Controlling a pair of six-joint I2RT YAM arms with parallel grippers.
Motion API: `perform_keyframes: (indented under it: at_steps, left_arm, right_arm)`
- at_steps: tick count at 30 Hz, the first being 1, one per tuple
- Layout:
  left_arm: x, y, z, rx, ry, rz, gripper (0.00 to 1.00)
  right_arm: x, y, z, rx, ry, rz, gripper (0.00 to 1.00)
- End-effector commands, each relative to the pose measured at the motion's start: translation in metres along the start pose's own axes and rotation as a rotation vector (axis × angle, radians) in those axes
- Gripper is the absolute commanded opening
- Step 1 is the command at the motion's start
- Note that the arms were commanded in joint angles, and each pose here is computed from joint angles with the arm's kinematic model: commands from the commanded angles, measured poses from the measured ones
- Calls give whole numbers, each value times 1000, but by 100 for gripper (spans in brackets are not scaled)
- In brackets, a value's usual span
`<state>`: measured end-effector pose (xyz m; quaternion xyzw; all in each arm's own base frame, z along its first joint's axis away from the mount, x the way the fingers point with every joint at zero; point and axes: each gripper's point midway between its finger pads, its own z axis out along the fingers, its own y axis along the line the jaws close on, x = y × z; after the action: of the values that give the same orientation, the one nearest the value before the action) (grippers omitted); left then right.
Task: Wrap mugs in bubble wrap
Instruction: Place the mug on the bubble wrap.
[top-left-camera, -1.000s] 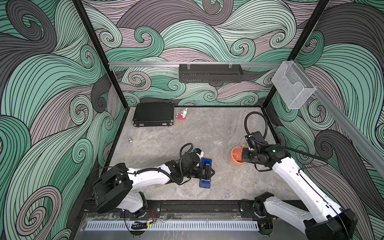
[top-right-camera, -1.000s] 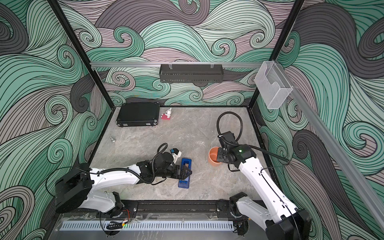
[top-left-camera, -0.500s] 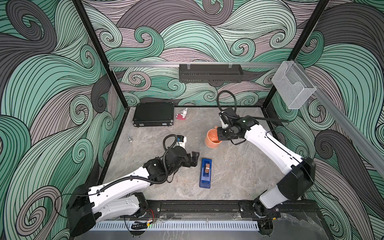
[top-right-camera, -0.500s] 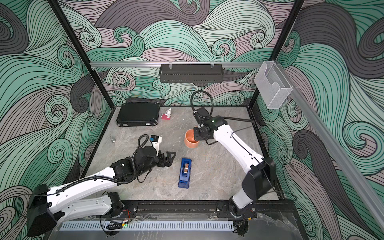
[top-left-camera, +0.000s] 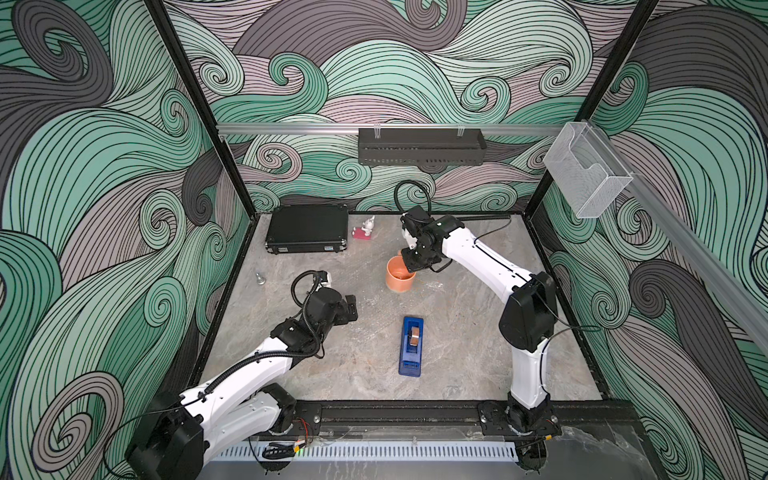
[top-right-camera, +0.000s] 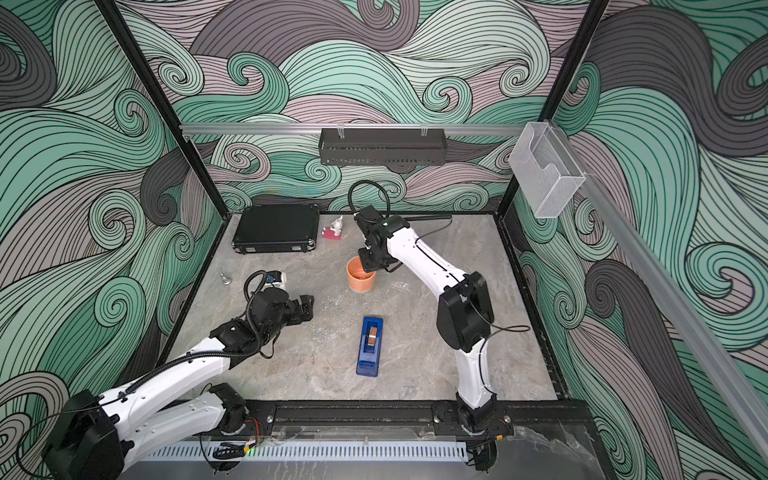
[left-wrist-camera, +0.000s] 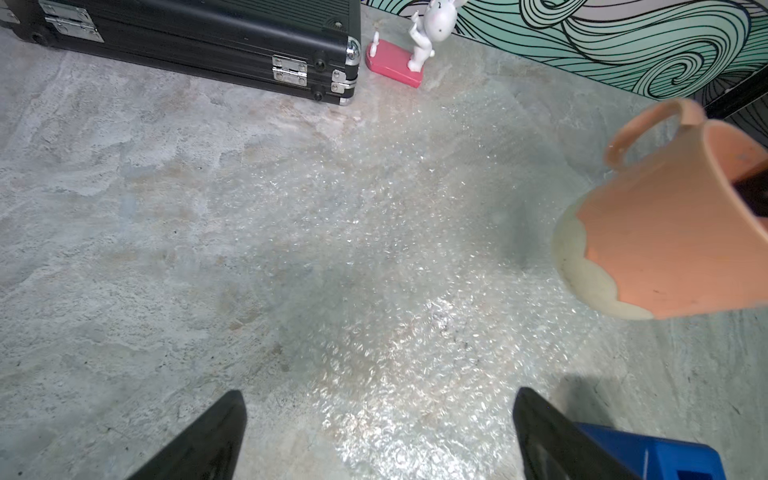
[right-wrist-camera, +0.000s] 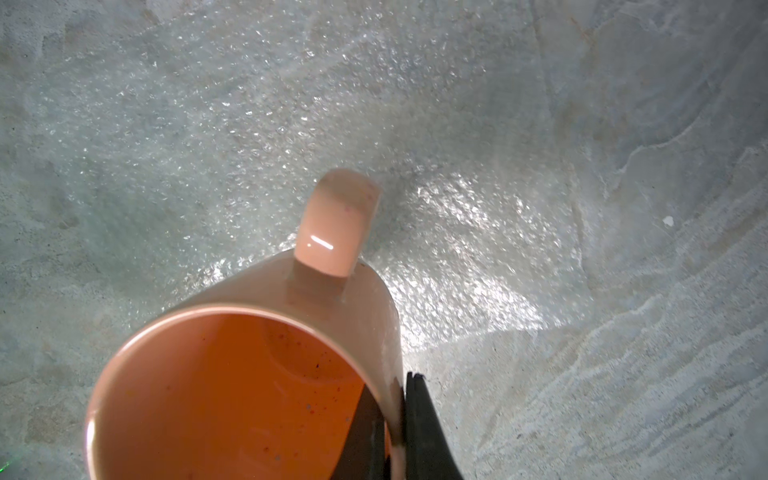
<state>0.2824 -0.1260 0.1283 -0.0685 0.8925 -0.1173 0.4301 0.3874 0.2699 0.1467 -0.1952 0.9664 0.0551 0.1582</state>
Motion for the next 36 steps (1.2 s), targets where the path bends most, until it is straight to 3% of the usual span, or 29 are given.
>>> perform_keyframes:
  at_steps: [1, 13, 24, 25, 27, 36]
  left_arm:
    - [-14, -6, -4, 45, -38, -47, 99]
    - [-15, 0, -4, 29, -46, -45, 99]
    - [-14, -3, -2, 43, -38, -48, 99]
    - [-14, -3, -2, 44, -38, -49, 99]
    - [-13, -3, -2, 47, -35, -48, 99]
    - [-14, -3, -3, 50, -43, -53, 99]
  right_arm:
    - [-14, 20, -3, -41, -21, -54, 0]
    - [-37, 46, 43, -3, 25, -146, 0]
    - [-46, 42, 50, 12, 12, -141, 0]
    - [-45, 42, 51, 13, 15, -141, 4]
    - [-41, 41, 53, 15, 30, -136, 31]
    - [-24, 26, 8, 77, 19, -51, 77]
